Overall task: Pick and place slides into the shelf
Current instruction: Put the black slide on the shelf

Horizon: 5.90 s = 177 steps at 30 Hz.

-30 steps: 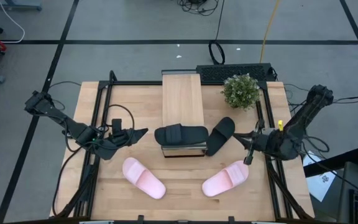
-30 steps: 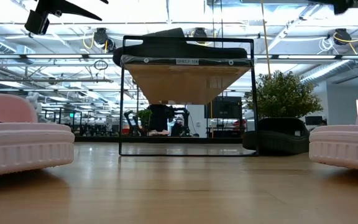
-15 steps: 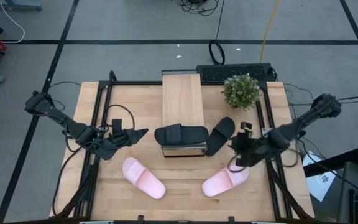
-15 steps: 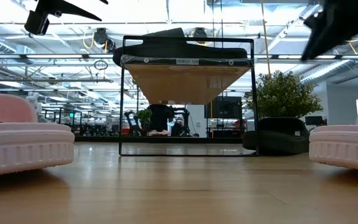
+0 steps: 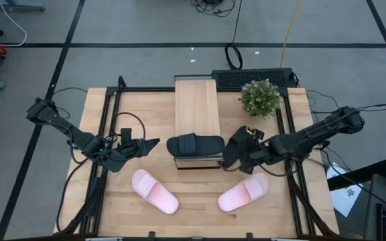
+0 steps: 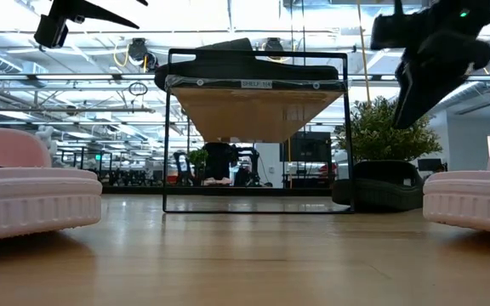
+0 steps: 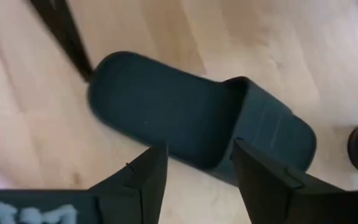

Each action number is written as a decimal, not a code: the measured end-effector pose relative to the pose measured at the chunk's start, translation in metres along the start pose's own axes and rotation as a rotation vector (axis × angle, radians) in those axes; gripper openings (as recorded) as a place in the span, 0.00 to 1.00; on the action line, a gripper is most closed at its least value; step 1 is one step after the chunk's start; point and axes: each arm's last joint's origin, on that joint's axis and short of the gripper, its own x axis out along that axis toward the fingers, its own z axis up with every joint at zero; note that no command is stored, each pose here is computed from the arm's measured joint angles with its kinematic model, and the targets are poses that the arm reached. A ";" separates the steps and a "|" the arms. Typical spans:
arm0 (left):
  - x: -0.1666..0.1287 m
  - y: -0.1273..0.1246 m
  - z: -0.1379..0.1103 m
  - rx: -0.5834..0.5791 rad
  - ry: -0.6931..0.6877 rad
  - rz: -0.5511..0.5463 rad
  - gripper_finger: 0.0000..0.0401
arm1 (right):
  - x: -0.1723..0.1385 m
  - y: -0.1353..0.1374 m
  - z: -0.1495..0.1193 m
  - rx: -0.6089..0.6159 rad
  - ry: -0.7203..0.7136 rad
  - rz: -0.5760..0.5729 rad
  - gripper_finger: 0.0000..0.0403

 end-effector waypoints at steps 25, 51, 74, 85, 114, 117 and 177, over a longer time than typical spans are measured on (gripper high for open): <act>0.000 0.000 -0.001 0.053 0.024 -0.001 0.35 | 0.026 -0.010 -0.010 0.156 0.074 -0.008 0.44; 0.000 0.000 -0.001 0.059 0.026 -0.002 0.35 | 0.054 -0.015 -0.042 0.334 0.122 -0.065 0.36; 0.000 0.000 -0.001 0.057 0.026 -0.003 0.35 | 0.059 -0.015 -0.047 0.362 0.121 -0.065 0.00; 0.000 0.000 -0.001 0.058 0.026 -0.003 0.35 | 0.050 -0.015 -0.047 0.406 0.171 0.062 0.11; 0.000 0.000 -0.002 0.127 0.068 -0.008 0.35 | 0.030 -0.033 -0.021 0.568 -0.068 0.265 0.28; 0.000 0.000 -0.002 0.130 0.072 -0.007 0.35 | 0.028 -0.033 -0.019 0.576 -0.064 0.323 0.28; 0.000 0.001 -0.003 0.210 0.094 -0.008 0.35 | 0.022 0.006 -0.005 0.029 0.112 -0.023 0.28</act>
